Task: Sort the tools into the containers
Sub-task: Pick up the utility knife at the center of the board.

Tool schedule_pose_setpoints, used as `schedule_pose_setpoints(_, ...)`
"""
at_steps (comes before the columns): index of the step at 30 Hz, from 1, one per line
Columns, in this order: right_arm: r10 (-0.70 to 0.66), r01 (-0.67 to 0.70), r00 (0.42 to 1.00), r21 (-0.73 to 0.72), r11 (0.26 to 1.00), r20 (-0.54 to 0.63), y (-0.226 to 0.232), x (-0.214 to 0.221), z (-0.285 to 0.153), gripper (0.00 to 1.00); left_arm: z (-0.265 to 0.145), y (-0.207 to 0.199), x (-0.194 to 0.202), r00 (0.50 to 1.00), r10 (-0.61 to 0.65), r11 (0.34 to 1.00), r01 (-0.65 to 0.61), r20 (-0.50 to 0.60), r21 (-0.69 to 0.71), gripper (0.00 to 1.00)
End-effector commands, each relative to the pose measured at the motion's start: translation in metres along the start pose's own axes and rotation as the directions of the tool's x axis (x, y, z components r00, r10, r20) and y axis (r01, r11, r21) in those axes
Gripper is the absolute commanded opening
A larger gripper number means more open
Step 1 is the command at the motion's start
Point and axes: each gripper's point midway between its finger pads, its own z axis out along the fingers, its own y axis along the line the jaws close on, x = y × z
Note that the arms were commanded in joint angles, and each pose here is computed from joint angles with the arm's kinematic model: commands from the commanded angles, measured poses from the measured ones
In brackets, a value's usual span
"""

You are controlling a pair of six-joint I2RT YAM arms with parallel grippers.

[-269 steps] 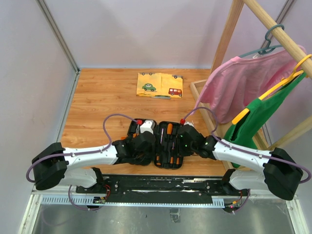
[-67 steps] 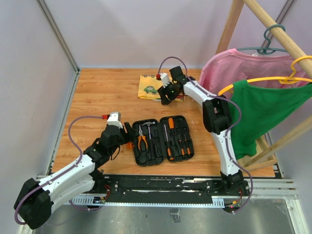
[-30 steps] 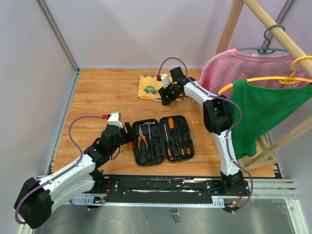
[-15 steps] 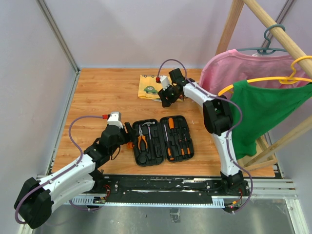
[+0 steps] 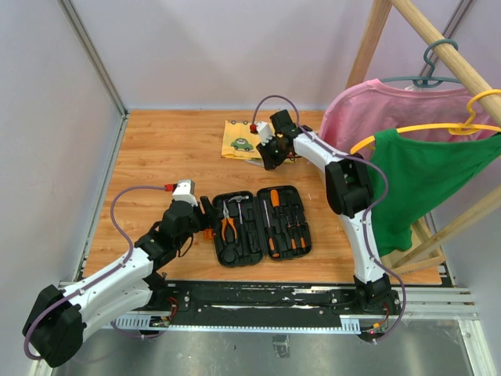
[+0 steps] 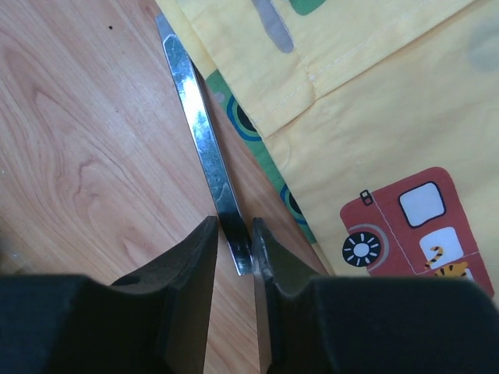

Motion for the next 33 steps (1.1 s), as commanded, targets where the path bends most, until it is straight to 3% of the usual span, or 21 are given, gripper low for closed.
schedule_pose_setpoints(1,-0.025,0.027,0.996,0.024,0.999,-0.091,0.006,0.015,0.012,0.23,0.002,0.0,-0.004,1.0,0.007,1.0,-0.007,0.019,0.004,0.66)
schedule_pose_setpoints(8,-0.064,0.067,0.995,0.034,0.997,-0.075,0.014,0.003,0.001,0.1,0.002,0.0,-0.004,1.0,0.006,1.0,-0.006,0.022,0.005,0.66)
schedule_pose_setpoints(20,-0.159,0.159,0.987,0.053,0.986,-0.012,0.034,-0.024,-0.045,0.09,0.001,0.0,-0.005,1.0,0.004,1.0,-0.004,0.028,0.007,0.66)
schedule_pose_setpoints(33,-0.056,0.058,0.998,0.032,0.998,-0.037,0.07,0.004,-0.083,0.08,-0.001,0.0,-0.006,0.999,0.0,1.0,0.0,0.035,0.012,0.66)
